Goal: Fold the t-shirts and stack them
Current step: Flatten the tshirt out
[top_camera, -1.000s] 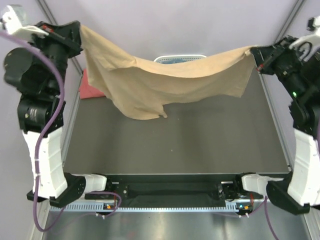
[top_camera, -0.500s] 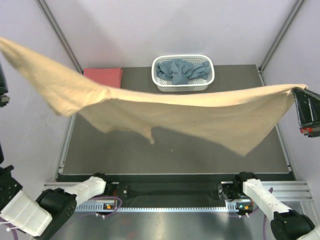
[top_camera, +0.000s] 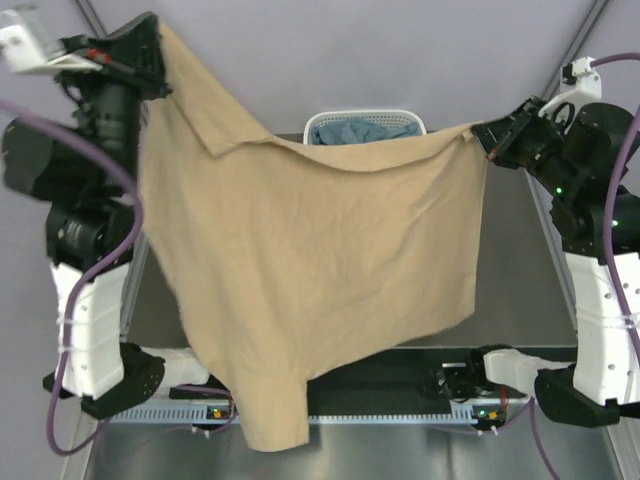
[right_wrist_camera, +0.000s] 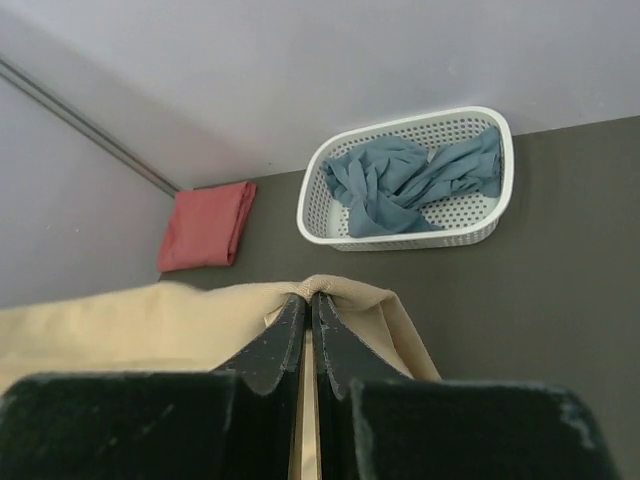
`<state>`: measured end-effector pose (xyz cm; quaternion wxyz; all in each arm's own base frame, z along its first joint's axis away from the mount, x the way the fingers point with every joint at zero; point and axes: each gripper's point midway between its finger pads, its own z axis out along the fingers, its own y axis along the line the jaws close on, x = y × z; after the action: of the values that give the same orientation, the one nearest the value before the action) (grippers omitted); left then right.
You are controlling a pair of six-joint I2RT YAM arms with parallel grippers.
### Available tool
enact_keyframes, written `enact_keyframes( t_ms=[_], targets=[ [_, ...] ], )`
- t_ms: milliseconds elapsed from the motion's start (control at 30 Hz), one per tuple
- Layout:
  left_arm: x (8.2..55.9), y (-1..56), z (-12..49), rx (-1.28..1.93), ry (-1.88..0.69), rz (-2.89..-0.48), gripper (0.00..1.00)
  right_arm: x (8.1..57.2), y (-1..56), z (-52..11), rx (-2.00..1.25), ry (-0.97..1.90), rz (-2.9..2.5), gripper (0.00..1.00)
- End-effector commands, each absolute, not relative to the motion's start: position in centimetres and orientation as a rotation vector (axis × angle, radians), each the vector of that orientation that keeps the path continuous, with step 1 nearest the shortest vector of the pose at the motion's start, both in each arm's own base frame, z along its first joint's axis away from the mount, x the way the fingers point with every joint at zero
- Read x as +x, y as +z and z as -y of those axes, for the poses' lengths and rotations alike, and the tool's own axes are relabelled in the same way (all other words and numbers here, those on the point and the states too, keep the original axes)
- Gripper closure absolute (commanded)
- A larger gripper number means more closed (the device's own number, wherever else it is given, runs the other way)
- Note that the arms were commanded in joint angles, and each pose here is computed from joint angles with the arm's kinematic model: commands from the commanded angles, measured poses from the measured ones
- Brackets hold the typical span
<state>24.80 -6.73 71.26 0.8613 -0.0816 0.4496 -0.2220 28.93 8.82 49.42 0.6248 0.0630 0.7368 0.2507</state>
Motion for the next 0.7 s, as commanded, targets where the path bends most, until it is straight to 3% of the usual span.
enact_keyframes(
  t_ms=[0,333,667],
  targets=[
    [25.1,73.3,5.9,-0.185,-0.401,-0.862,1.0,27.5,55.0,-8.5,0.098,0.588,-1.5,1.0],
    [23.9,73.2,4.8,-0.207,-0.382,-0.856,1.0,25.5,55.8,-7.7,0.083,0.543,-1.487,1.0],
    [15.8,72.8,1.5,-0.228,-0.441,-0.805,1.0,18.7,55.7,-6.4,0.098,0.535,-1.452,1.0]
  ],
)
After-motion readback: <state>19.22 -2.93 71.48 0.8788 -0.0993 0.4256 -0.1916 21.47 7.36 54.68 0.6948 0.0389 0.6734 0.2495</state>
